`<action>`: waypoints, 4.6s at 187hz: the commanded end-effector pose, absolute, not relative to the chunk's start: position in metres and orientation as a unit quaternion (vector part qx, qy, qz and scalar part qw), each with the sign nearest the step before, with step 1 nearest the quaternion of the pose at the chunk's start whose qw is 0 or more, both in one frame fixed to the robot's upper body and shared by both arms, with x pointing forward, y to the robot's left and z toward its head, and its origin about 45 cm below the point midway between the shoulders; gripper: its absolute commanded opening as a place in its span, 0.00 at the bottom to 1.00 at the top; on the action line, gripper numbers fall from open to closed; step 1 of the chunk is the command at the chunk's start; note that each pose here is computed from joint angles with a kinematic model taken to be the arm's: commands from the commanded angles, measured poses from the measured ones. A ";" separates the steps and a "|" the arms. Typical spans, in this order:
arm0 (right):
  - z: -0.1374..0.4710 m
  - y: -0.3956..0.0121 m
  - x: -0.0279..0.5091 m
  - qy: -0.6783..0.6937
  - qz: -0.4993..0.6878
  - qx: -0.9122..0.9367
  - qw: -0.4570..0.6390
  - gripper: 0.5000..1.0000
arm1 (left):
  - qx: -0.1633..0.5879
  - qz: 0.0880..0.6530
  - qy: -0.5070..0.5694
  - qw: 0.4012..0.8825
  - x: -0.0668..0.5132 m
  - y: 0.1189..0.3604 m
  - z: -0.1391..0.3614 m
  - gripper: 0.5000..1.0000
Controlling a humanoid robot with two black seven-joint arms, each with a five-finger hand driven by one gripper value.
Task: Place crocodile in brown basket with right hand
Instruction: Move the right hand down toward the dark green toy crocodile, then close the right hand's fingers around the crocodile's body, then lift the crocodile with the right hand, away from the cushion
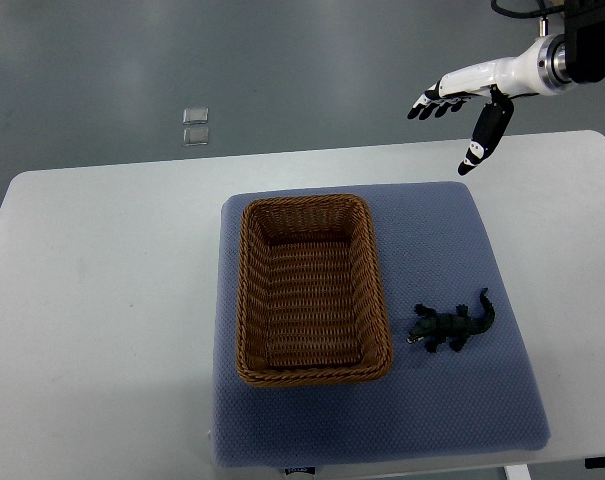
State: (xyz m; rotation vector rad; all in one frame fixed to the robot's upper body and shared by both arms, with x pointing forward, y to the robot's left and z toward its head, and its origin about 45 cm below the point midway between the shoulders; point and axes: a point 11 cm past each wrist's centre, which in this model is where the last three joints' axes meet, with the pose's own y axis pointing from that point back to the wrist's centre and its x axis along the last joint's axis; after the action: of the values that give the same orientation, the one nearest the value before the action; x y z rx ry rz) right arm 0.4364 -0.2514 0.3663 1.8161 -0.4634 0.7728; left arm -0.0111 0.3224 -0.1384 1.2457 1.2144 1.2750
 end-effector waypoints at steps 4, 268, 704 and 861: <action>0.358 -0.260 0.424 -0.184 0.319 0.761 0.534 0.86 | 0.508 0.520 0.498 0.473 -0.011 0.322 -0.138 1.00; 0.211 -0.278 0.322 -0.163 0.144 0.852 0.476 0.86 | 0.508 0.519 0.499 0.472 -0.012 0.322 -0.138 1.00; 0.190 -0.292 0.323 -0.223 0.199 0.831 0.469 0.00 | 0.508 0.520 0.500 0.471 -0.013 0.322 -0.138 1.00; 0.271 -0.312 0.355 -0.237 0.218 0.834 0.448 0.03 | 0.509 0.519 0.500 0.472 -0.013 0.322 -0.138 1.00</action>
State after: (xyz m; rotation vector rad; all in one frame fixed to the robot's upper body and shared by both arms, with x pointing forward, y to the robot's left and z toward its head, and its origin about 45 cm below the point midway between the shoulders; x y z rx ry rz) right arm 0.3553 -0.3132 0.2634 2.0084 -0.5756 0.5842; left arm -0.0133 0.3218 -0.1384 1.2453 1.2232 1.2700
